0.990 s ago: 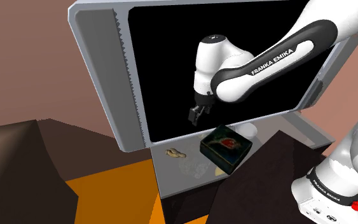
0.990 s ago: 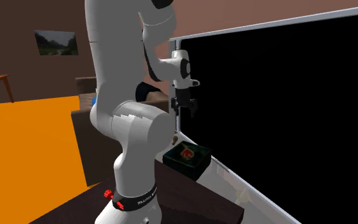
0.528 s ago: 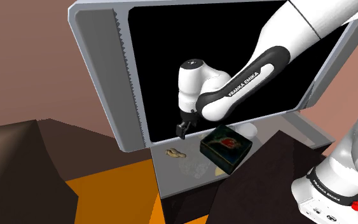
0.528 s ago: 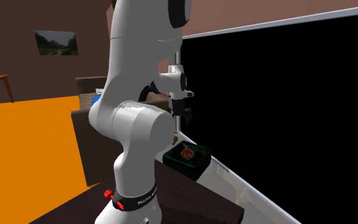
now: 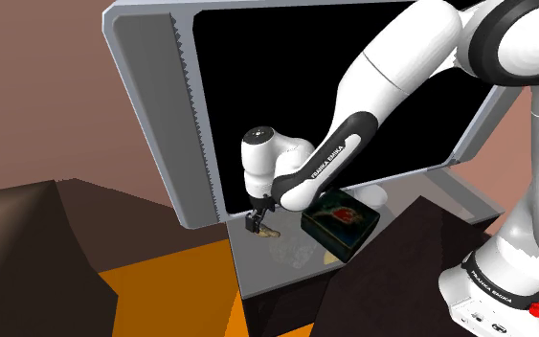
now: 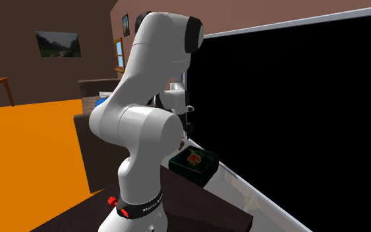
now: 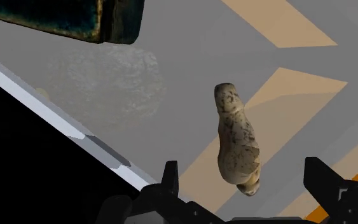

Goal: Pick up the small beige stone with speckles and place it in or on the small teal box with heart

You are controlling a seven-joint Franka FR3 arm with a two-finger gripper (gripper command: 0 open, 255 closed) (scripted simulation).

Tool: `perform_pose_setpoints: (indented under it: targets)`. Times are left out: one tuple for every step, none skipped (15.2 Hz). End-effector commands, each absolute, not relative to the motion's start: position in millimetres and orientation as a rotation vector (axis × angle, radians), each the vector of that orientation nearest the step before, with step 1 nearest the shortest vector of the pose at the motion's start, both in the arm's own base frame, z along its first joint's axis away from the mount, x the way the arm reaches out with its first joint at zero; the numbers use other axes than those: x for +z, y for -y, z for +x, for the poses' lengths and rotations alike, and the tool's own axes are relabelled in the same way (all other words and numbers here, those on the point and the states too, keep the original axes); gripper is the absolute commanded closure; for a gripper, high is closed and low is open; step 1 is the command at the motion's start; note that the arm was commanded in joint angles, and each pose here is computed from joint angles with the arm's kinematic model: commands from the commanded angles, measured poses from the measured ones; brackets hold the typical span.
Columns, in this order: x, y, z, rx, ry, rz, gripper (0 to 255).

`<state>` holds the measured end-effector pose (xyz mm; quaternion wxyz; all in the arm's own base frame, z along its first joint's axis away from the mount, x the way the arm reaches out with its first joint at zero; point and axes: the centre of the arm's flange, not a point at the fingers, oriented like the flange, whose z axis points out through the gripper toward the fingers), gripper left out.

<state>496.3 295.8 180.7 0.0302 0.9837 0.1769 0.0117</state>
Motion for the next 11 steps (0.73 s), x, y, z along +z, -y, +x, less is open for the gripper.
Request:
perform_pose_setpoints:
  targets:
    - [164,-303,495,0.031,-0.561,3.029,0]
    - [159,-303,495,0.031,-0.561,3.029,0]
    - [154,-303,496,0.031,-0.561,3.029,0]
    - [148,-302,496,0.031,-0.561,3.029,0]
    - [143,-302,496,0.031,-0.561,3.029,0]
    - [138,-302,496,0.031,-0.561,3.029,0]
    - [133,-302,496,0.031,-0.561,3.029,0]
    - [130,-301,496,0.031,-0.561,3.029,0]
    - [130,-301,496,0.031,-0.561,3.029,0]
    - [130,-301,496,0.031,-0.561,3.029,0]
    - [130,-301,496,0.031,-0.561,3.029,0]
